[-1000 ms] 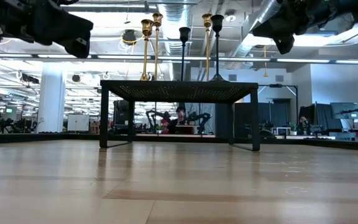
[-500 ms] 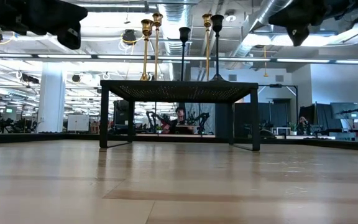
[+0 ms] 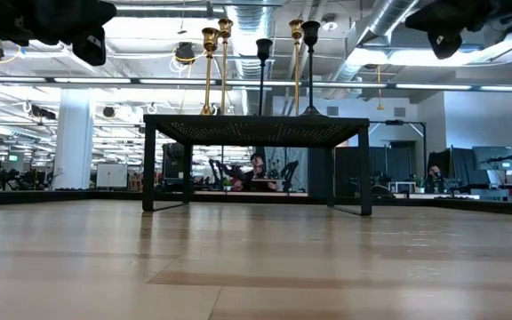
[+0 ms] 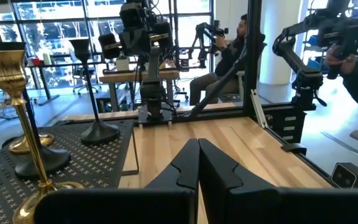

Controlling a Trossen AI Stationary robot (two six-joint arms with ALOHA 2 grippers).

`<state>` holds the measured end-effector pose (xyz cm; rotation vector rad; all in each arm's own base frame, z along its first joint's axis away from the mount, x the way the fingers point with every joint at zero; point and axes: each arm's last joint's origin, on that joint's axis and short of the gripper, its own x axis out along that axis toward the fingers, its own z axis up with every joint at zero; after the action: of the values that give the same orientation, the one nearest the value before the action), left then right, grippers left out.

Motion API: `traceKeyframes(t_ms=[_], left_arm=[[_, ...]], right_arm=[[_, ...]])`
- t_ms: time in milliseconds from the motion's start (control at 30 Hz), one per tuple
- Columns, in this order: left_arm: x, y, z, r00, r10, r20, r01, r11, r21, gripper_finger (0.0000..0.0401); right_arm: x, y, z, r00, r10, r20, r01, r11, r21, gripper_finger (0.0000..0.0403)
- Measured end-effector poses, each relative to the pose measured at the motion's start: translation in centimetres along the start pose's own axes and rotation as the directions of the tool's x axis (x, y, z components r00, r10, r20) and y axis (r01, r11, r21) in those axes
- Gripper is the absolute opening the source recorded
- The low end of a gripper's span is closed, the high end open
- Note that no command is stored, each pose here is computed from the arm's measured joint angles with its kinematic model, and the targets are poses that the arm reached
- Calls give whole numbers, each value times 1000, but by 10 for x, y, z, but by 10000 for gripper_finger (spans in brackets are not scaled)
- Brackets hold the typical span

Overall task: Pick & Place candle stick holders
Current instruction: Return to Home Position

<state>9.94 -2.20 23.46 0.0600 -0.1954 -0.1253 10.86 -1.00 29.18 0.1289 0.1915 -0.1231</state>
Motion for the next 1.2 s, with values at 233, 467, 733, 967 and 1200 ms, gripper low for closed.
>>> traceKeyframes(t_ms=[233, 467, 733, 967, 1200], left_arm=[[0, 0, -2, 1000, -2, -23, 2, 1000, -4, 4], [0, 0, -2, 1000, -2, -25, 2, 1000, -4, 4], [0, 0, -3, 1000, -3, -31, 3, 1000, -3, 4], [0, 0, -3, 999, -3, -32, 3, 1000, -3, 4], [1, -1, -4, 999, -5, -45, 5, 1000, -2, 4]], right_arm=[[-15, 0, 2, 998, 7, 59, -4, 999, -50, 0], [-34, 0, -5, 997, 53, 55, -48, 994, -98, 0], [-65, -1, -8, 981, 71, 179, -54, 993, -101, 0], [-69, -4, -26, 974, 79, 211, -58, 993, -103, 0], [-58, -4, -30, 970, 82, 227, -57, 992, -111, 0]])
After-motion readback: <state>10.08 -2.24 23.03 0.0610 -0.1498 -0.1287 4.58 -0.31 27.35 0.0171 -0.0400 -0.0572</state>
